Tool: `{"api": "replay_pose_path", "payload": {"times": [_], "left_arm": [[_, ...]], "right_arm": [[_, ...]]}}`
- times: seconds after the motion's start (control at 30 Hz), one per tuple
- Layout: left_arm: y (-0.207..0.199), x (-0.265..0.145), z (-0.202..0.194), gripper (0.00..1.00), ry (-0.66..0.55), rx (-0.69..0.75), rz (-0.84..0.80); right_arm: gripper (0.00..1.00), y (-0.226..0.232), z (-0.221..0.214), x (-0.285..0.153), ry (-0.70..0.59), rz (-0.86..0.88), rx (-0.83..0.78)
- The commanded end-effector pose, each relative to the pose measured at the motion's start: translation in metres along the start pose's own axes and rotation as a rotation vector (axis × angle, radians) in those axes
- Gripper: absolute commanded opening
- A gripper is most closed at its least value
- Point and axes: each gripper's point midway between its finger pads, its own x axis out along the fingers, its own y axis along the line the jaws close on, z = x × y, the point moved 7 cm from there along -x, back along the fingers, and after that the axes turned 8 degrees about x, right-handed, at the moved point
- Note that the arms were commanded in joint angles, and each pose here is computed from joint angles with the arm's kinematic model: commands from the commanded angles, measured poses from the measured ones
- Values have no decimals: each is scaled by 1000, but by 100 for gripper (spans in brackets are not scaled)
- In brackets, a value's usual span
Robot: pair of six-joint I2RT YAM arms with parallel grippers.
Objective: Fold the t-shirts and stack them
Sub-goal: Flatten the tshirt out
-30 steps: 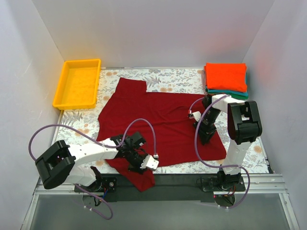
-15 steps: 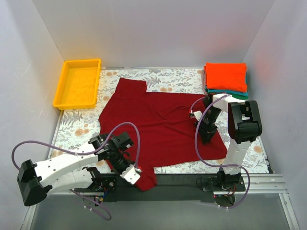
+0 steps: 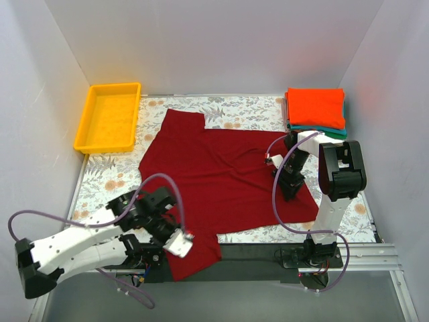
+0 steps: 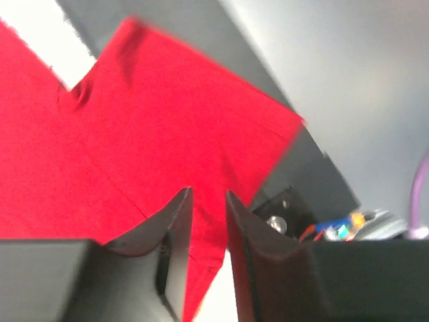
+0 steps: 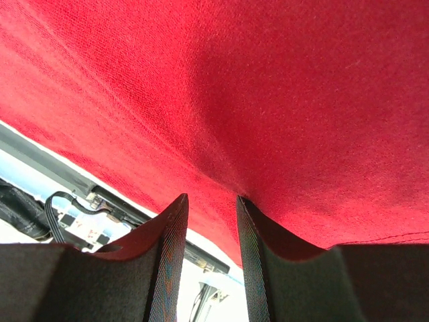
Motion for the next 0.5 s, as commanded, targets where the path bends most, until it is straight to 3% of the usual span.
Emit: {"api": "replay_pose_path", "payload": {"times": [0.0, 0.03, 0.1, 0.3, 0.4, 0.47], "left_arm": [[44, 4, 2, 23, 12, -373, 192], [50, 0, -4, 19, -5, -499, 242], [60, -4, -9, 17, -93, -590, 254], [90, -42, -75, 19, -171, -991, 466], [100, -54, -108, 19, -144, -1121, 545], [98, -50, -132, 19, -51, -1220, 561]], "right_arm": [[43, -27, 18, 9, -79, -124, -70], [43, -27, 16, 10, -73, -125, -75], [43, -24, 8, 13, -58, -120, -81], [43, -19, -11, 18, -41, -121, -108], [43, -14, -14, 14, -53, -116, -115], [45, -10, -11, 4, -88, -110, -135]]}}
